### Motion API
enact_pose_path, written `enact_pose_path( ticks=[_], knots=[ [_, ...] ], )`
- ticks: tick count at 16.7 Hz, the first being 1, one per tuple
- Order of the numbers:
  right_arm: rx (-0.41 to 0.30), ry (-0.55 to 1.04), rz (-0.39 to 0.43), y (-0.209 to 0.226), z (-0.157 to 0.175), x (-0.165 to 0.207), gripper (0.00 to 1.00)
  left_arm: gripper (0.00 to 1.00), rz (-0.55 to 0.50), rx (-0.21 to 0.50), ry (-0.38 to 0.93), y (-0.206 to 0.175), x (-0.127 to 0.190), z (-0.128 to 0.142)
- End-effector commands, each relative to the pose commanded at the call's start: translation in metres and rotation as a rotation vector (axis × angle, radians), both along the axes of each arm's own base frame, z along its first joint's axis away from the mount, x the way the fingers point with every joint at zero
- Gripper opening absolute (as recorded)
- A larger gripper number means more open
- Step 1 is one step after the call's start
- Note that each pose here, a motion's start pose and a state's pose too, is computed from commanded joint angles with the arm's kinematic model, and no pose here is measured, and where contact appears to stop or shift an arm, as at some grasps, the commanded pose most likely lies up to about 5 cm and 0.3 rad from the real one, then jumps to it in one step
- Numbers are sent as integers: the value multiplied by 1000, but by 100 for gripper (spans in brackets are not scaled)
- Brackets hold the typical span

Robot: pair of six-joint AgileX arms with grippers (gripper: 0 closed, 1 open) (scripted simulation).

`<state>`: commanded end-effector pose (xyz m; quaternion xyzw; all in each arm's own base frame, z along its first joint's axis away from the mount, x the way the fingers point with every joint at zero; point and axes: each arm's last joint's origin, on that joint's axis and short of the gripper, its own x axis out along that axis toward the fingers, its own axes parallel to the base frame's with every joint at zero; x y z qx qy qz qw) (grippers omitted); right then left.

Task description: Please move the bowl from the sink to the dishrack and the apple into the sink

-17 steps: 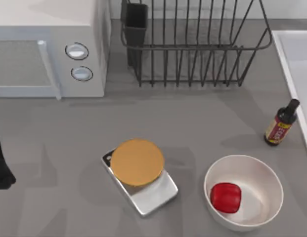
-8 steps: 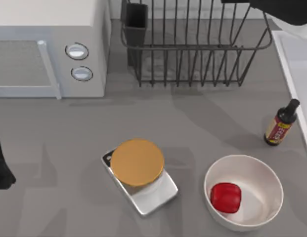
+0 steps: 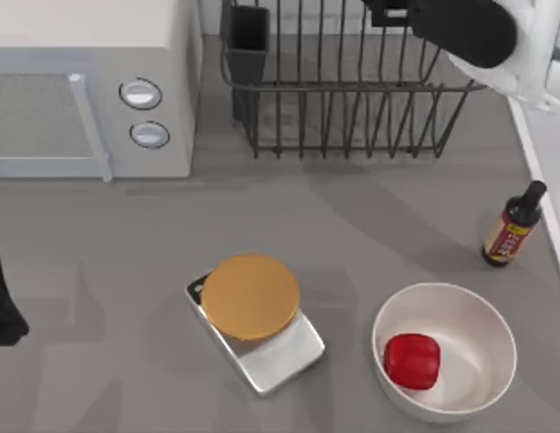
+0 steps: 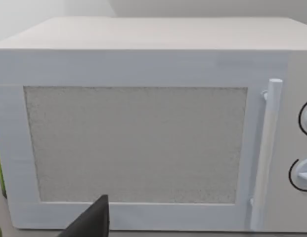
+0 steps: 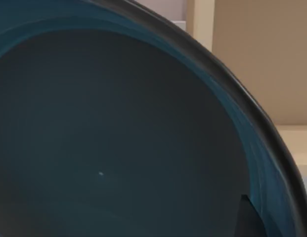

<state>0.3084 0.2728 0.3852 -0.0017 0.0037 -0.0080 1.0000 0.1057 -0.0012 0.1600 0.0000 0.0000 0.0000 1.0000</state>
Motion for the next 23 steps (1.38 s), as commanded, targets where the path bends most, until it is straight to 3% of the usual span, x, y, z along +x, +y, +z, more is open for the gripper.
enact_pose_path(
  ticks=[9, 11, 15, 23],
  knots=[
    [13, -18, 6, -4, -148, 70, 0, 100, 0, 0, 0, 0, 0, 0],
    [5, -9, 6, -10, -164, 73, 0, 100, 0, 0, 0, 0, 0, 0],
    [3, -8, 6, -10, -166, 74, 0, 100, 0, 0, 0, 0, 0, 0],
    [3, -8, 6, -10, -166, 74, 60, 100, 0, 0, 0, 0, 0, 0]
  ],
)
